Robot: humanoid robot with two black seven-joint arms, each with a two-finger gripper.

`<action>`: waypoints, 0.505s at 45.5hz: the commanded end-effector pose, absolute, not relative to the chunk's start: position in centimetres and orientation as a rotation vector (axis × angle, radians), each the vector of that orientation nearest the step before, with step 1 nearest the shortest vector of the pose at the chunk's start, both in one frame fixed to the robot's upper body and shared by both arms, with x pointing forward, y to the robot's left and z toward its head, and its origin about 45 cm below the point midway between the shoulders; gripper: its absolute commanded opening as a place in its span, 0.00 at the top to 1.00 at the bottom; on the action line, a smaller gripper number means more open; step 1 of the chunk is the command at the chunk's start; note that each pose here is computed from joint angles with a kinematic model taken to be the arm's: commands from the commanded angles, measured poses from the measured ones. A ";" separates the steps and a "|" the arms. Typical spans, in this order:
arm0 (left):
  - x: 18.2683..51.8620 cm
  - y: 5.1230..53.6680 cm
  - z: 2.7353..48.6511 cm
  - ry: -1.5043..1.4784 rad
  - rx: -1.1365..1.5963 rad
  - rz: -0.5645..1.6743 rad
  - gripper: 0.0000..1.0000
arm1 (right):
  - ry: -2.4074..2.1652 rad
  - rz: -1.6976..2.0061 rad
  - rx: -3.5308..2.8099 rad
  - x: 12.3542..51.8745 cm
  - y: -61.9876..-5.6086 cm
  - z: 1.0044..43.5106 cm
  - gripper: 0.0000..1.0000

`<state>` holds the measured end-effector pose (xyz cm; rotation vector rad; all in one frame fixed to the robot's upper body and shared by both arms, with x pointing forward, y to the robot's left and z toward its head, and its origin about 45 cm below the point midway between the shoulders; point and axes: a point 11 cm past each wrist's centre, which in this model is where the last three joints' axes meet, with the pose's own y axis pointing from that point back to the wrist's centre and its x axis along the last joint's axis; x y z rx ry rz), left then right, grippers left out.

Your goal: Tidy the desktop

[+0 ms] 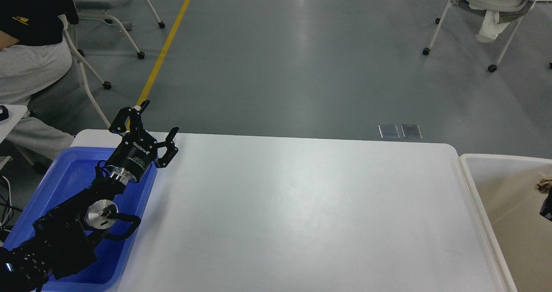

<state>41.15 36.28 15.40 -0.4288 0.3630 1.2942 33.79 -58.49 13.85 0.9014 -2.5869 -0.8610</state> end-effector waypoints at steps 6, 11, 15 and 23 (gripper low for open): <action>41.2 36.3 15.4 0.363 -0.429 1.294 0.00 | -2.531 -0.951 0.760 30.0 -57.2 8.3 1.00; 41.2 36.3 15.4 0.363 -0.429 1.294 0.00 | -2.534 -0.974 0.727 28.5 -57.4 7.3 1.00; 41.2 36.3 15.4 0.363 -0.429 1.294 0.00 | -2.528 -0.977 0.718 27.9 -57.5 6.8 1.00; 41.2 36.3 15.4 0.363 -0.429 1.294 0.00 | -2.521 -0.966 0.734 27.1 -57.7 6.3 0.90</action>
